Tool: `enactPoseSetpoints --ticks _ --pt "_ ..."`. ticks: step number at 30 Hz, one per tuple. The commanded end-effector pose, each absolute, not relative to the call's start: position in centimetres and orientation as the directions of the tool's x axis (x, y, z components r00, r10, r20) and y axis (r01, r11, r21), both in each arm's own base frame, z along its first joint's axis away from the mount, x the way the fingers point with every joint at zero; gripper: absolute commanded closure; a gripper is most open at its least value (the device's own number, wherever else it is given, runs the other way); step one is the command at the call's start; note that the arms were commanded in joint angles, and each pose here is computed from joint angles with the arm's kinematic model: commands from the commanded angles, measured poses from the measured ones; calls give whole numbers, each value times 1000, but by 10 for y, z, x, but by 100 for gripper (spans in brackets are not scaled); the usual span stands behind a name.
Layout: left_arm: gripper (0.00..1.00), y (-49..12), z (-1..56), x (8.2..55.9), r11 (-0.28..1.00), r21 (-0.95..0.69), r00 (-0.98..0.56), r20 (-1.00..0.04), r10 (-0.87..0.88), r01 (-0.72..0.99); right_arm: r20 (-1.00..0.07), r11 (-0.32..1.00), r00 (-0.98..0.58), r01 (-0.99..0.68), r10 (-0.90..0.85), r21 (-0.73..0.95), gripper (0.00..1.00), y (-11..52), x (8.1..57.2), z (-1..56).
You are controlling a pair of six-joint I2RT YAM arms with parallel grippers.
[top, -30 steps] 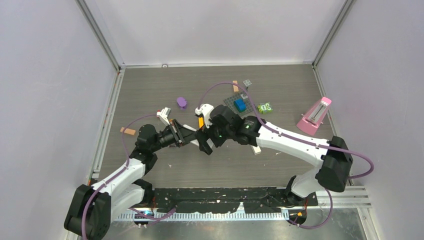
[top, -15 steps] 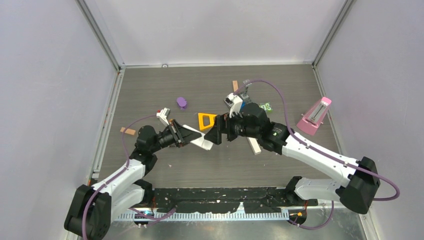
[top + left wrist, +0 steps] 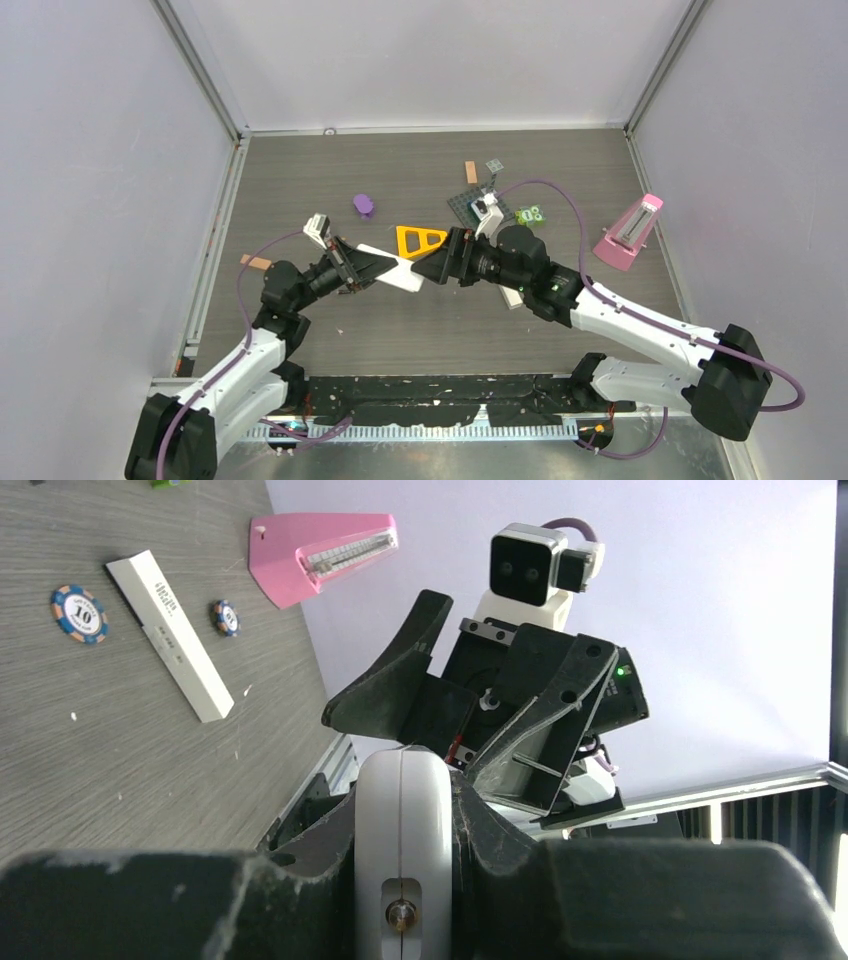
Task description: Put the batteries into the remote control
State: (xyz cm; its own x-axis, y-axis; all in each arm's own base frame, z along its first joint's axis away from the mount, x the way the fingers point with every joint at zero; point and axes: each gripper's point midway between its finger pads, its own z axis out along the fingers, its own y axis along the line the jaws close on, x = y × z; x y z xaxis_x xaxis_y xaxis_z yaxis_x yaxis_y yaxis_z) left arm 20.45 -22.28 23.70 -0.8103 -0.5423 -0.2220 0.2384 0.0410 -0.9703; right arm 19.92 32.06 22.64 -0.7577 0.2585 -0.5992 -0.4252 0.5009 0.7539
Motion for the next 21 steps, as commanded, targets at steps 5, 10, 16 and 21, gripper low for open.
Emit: enactPoseSetpoints --ticks 5,10,16,21 --pt "100 -218 277 208 -6 -948 -766 -253 -590 318 -561 329 -750 -463 350 823 16 333 196 271" --pt "100 -216 286 209 -22 -945 -758 -247 -604 325 -542 266 -770 -474 338 839 18 340 190 277" --pt "100 -213 295 208 -43 -943 -748 -234 -622 331 -523 238 -786 -467 328 851 24 343 187 277" --pt "100 -212 299 207 -60 -943 -747 -220 -627 328 -510 233 -797 -455 325 859 33 346 188 274"
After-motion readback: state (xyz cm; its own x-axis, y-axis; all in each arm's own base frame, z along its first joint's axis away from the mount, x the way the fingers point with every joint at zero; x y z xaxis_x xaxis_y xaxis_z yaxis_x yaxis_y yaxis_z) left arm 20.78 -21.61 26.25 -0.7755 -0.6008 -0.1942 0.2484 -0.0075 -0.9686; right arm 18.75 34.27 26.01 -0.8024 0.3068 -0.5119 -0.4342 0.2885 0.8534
